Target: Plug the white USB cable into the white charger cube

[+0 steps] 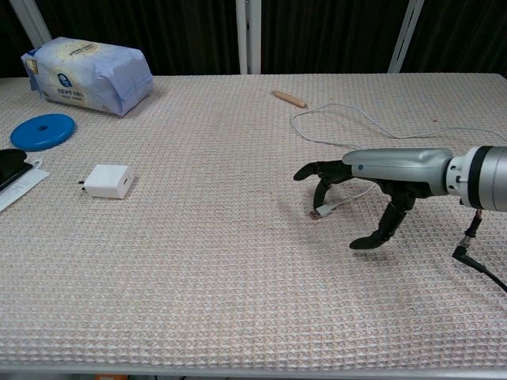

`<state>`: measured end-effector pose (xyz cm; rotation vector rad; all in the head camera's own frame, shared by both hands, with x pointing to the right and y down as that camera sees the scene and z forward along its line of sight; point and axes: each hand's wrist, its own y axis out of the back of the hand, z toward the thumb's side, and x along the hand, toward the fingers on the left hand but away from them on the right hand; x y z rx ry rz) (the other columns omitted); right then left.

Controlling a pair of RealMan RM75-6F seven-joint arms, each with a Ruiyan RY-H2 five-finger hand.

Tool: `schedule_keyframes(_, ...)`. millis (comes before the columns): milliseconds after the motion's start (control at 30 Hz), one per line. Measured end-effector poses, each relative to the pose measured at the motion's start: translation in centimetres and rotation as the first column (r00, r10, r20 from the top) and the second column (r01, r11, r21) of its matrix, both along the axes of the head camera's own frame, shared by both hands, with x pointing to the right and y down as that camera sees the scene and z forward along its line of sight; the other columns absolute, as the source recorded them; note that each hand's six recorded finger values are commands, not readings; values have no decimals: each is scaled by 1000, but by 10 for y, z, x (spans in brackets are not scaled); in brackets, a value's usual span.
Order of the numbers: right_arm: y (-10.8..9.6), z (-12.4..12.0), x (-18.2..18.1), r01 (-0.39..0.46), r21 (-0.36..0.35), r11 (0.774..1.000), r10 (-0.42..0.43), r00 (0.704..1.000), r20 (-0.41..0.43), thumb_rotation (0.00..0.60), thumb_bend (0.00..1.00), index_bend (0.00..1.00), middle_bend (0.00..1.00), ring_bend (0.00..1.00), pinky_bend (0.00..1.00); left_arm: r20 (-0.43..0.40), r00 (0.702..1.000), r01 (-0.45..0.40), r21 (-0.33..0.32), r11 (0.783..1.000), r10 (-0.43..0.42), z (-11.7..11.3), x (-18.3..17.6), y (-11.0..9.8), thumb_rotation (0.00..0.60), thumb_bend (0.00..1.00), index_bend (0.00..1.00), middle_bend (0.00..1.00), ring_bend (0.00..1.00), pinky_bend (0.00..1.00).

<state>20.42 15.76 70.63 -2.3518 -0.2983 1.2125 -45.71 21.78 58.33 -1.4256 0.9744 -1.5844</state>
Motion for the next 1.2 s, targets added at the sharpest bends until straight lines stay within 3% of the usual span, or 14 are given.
schedule_keyframes(267, -6, -11, 11, 49, 137, 989, -43, 998, -44, 600, 205, 253, 259, 0, 0, -9, 1000, -14, 0, 1000, 14, 1, 3, -2, 600, 152, 40, 0, 0, 0)
schedule_keyframes(467, -12, -7, -1, 148, 267, 952, -117, 985, -130, 600, 233, 349, 290, 0, 0, -11, 1000, -14, 0, 1000, 14, 1, 3, -2, 600, 152, 43, 0, 0, 0)
schedule_keyframes(800, -11, 8, -21, 240, 373, 896, -163, 960, -228, 600, 262, 381, 348, 17, 0, -12, 1000, 1, -4, 1000, -1, 1, -3, 1, 600, 153, 44, 0, 0, 0)
schedule_keyframes(1067, -4, 10, -25, 268, 407, 873, -184, 955, -233, 600, 266, 416, 381, 44, 0, -14, 1000, 2, -1, 1000, -2, 0, -3, 2, 600, 153, 44, 0, 0, 0)
schedule_keyframes(1200, -1, 8, -26, 300, 436, 849, -207, 946, -249, 600, 266, 434, 391, 49, 0, -15, 1000, 1, 0, 1000, -1, 0, -3, 2, 600, 153, 45, 0, 0, 0)
